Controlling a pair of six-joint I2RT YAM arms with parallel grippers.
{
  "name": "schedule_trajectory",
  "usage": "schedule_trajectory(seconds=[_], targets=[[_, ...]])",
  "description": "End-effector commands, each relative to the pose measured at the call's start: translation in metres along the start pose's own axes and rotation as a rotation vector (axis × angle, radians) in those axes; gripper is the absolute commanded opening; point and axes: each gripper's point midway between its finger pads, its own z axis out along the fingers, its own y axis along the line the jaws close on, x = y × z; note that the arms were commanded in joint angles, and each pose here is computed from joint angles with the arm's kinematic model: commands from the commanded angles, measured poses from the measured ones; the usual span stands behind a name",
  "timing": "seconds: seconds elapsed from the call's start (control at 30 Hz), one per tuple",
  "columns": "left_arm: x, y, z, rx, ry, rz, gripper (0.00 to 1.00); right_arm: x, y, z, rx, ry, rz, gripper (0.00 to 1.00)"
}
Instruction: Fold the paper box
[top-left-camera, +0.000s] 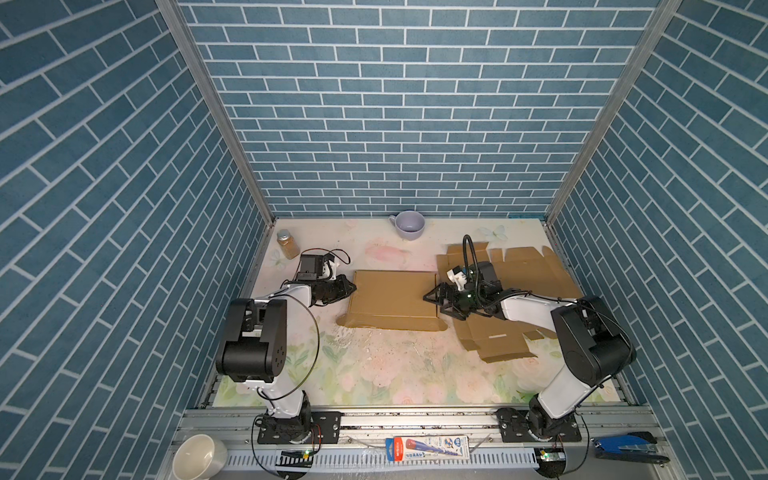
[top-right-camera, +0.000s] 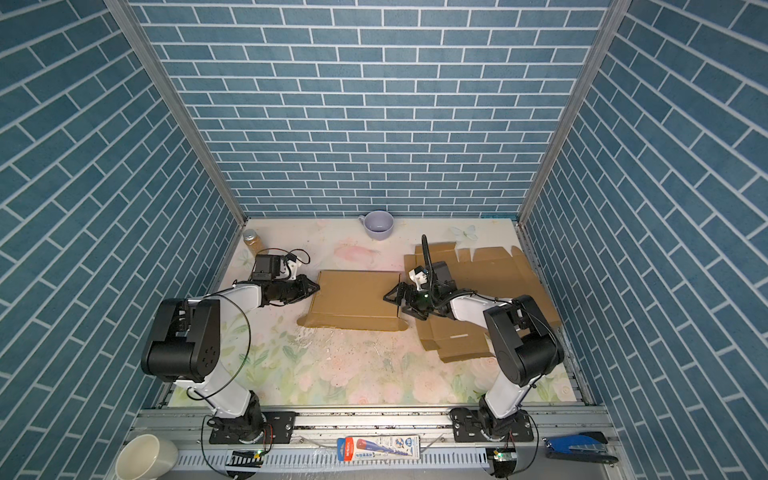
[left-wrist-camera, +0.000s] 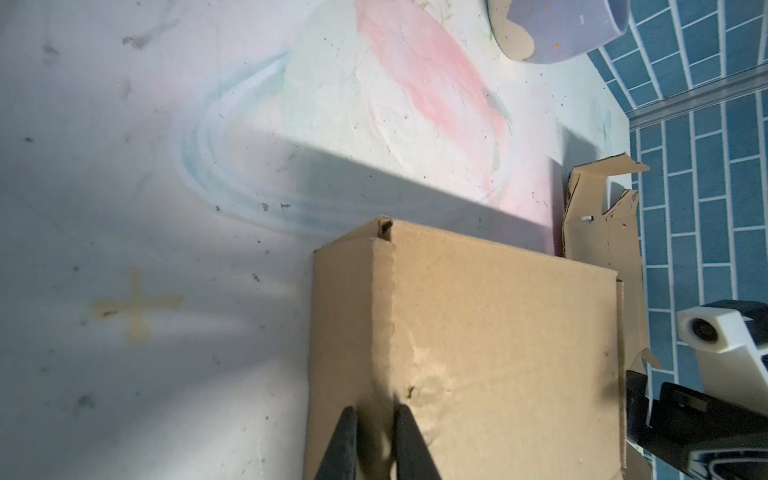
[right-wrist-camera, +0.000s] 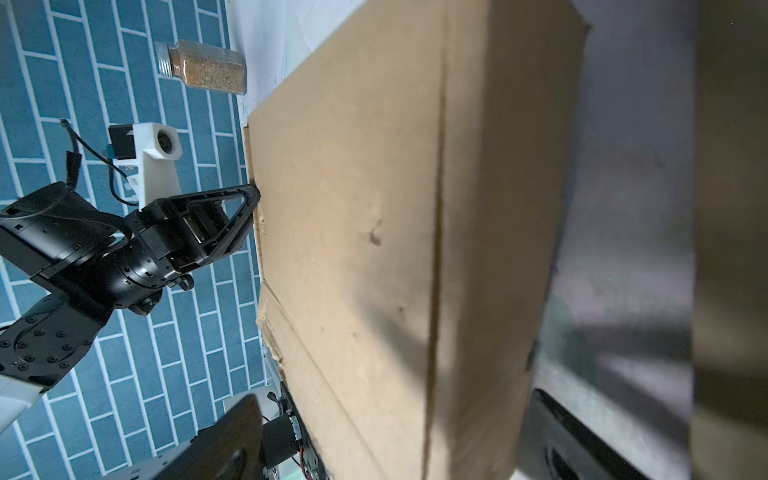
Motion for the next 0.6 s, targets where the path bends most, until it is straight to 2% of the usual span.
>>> schedule_trajectory(seconds=[0.0,0.33,0.57], targets=[[0.045,0.047,0.005,-0.140,0.132,-0.100,0.16,0.009,-0.006,0.004,-0.021,0.031,0.060,0.99],[0.048,0.053,0.008,-0.160,0.147,-0.098,0.16,0.008,0.002,0.017,-0.088,0.072,0.090,0.99],[0.038,0.048,0.003,-0.159,0.109,-0.086,0.22,-0.006,0.026,0.026,-0.196,0.040,0.114,0.82]])
